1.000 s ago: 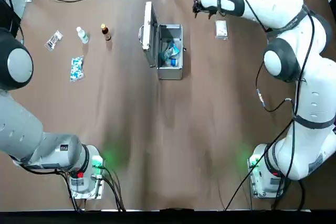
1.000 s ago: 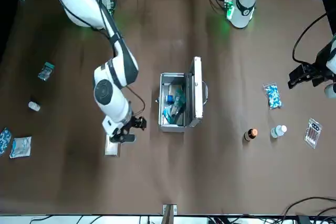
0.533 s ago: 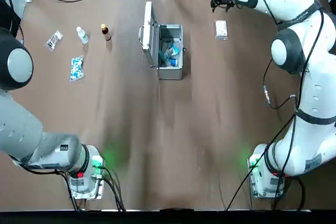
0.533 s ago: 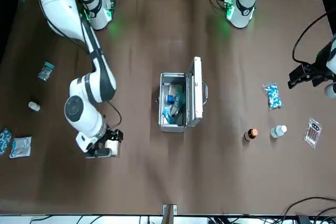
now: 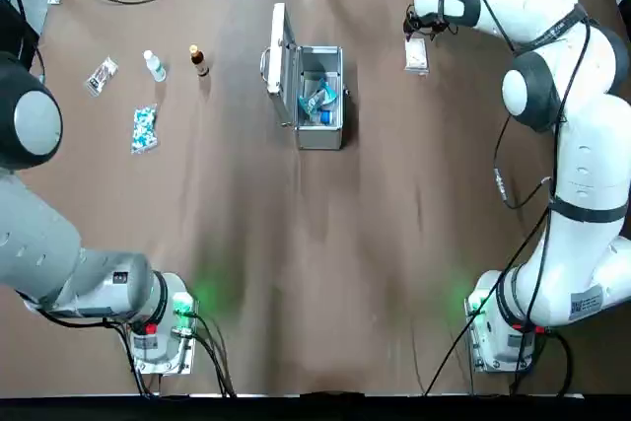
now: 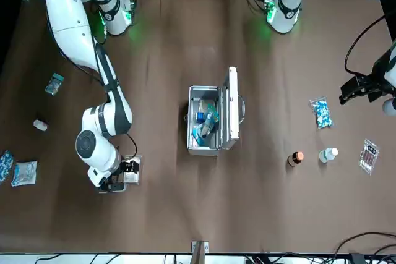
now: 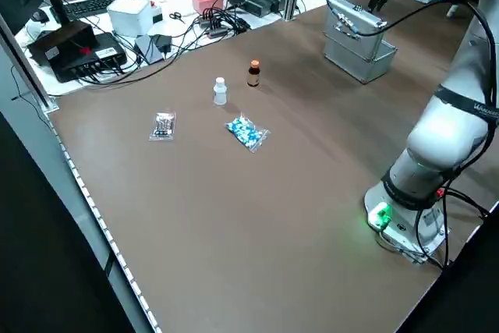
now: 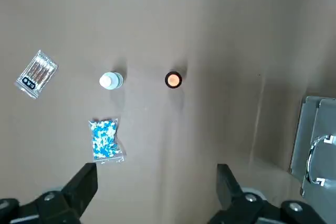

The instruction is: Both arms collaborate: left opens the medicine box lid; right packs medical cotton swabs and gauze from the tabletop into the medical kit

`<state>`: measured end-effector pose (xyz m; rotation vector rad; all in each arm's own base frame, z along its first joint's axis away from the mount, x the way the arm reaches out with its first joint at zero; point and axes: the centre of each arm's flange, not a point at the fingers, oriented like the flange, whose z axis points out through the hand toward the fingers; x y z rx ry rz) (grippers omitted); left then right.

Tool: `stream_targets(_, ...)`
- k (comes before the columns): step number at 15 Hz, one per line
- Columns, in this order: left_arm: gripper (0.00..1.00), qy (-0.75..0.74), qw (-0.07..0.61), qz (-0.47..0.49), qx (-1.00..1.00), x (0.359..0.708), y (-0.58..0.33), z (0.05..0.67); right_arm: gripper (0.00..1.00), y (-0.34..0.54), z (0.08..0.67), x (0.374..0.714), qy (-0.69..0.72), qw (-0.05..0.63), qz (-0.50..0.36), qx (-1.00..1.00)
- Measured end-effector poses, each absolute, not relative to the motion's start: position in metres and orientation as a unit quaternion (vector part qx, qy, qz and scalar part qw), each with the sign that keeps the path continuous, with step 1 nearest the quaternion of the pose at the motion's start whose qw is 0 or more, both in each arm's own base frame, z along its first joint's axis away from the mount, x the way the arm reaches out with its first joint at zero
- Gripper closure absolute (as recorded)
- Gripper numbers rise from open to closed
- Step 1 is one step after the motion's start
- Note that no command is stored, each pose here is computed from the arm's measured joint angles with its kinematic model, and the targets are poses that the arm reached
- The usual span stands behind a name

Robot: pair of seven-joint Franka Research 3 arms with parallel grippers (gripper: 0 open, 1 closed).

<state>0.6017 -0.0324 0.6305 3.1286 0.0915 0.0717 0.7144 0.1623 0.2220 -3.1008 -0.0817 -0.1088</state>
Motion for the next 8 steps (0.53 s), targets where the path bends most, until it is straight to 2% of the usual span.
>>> stream_targets(8, 0.00, 0.029, 0.005, 0.023, 0.999, 0.602, -0.032, 0.630, 0.01, 0.156, 0.196, 0.712, -0.023, 0.015, -0.018, -0.999)
